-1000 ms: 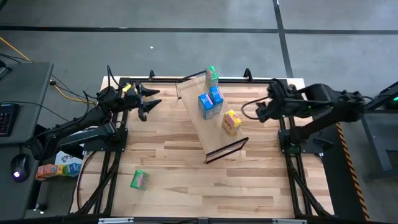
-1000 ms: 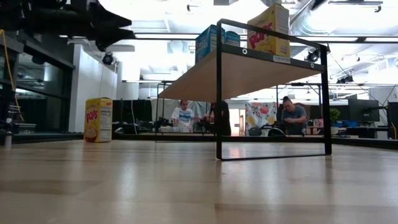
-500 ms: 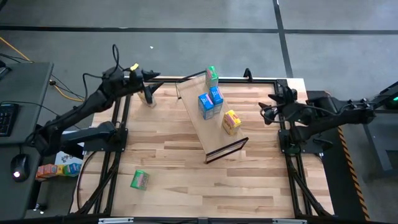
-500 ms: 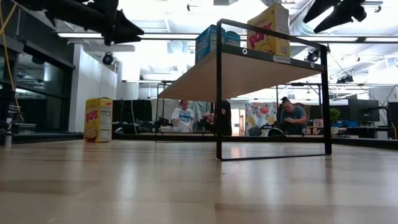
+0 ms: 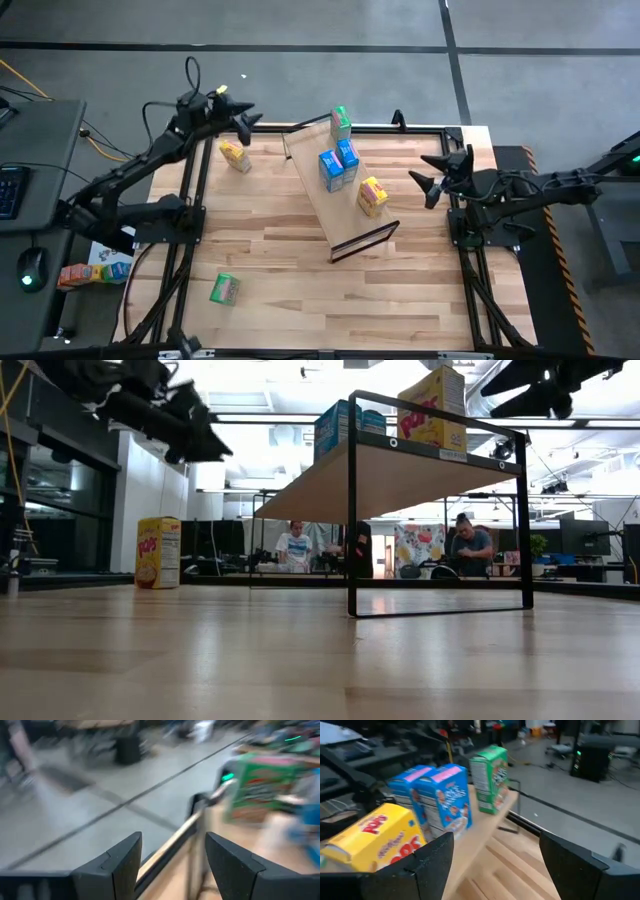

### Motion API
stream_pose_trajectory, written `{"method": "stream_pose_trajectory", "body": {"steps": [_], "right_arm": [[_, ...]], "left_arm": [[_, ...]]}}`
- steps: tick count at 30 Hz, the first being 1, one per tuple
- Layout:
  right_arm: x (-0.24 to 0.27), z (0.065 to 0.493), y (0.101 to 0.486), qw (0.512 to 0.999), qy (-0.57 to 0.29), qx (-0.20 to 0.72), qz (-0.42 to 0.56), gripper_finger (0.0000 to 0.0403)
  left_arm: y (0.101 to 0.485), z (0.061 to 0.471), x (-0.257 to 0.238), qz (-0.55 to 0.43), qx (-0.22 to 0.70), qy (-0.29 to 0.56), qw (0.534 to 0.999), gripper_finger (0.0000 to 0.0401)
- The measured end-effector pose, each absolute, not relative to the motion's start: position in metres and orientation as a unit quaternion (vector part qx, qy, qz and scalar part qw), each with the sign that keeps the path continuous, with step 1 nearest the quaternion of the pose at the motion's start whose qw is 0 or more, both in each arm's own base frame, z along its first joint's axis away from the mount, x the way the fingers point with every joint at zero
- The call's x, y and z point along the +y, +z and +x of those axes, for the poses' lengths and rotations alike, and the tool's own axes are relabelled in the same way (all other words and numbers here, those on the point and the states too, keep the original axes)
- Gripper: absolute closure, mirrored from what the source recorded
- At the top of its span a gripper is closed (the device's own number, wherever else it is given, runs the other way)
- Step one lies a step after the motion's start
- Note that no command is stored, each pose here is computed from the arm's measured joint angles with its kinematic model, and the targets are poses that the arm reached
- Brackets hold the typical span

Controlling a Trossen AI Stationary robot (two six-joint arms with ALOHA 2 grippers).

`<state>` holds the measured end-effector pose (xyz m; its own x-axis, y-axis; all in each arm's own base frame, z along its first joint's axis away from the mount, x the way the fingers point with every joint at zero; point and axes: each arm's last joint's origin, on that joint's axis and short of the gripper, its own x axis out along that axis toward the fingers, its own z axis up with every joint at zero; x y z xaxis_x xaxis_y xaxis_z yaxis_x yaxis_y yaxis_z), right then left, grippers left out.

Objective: Stack cereal on shelf
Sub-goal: Put the yellow cereal box on the shelf aligned with the other yellow cereal box

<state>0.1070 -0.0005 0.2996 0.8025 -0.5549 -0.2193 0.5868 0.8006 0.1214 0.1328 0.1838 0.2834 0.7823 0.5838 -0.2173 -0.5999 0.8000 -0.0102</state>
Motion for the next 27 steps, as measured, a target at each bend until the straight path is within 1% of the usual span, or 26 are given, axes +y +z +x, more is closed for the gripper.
{"method": "stream_pose_trajectory", "body": {"steps": [4,8,11,14,18,20,22,27], "right_arm": [[0.001,0.114,0.29,0.952,-0.285,0.076,0.082,0.0116],[0.002,0.12,0.279,0.954,-0.282,0.071,0.08,0.0116],[0.003,0.123,0.269,0.954,-0.281,0.069,0.084,0.0116],[0.004,0.126,0.259,0.953,-0.281,0.074,0.083,0.0116],[0.004,0.127,0.251,0.953,-0.278,0.081,0.083,0.0116],[0.004,0.127,0.252,0.953,-0.279,0.078,0.092,0.0116],[0.004,0.127,0.252,0.953,-0.276,0.074,0.101,0.0116],[0.005,0.128,0.251,0.957,-0.258,0.081,0.107,0.0116]], "left_arm": [[0.289,0.129,0.203,-0.11,0.193,0.368,0.903,0.0193],[0.302,0.133,0.212,-0.146,0.283,0.38,0.868,0.0193],[0.306,0.135,0.211,-0.15,0.365,0.361,0.845,0.0193],[0.307,0.136,0.208,-0.099,0.444,0.317,0.832,0.0193],[0.302,0.138,0.201,0.039,0.535,0.231,0.812,0.0193],[0.301,0.14,0.197,0.089,0.564,0.201,0.796,0.0193],[0.3,0.141,0.193,0.112,0.586,0.181,0.782,0.0193],[0.296,0.144,0.178,0.127,0.622,0.117,0.764,0.0193]]}}
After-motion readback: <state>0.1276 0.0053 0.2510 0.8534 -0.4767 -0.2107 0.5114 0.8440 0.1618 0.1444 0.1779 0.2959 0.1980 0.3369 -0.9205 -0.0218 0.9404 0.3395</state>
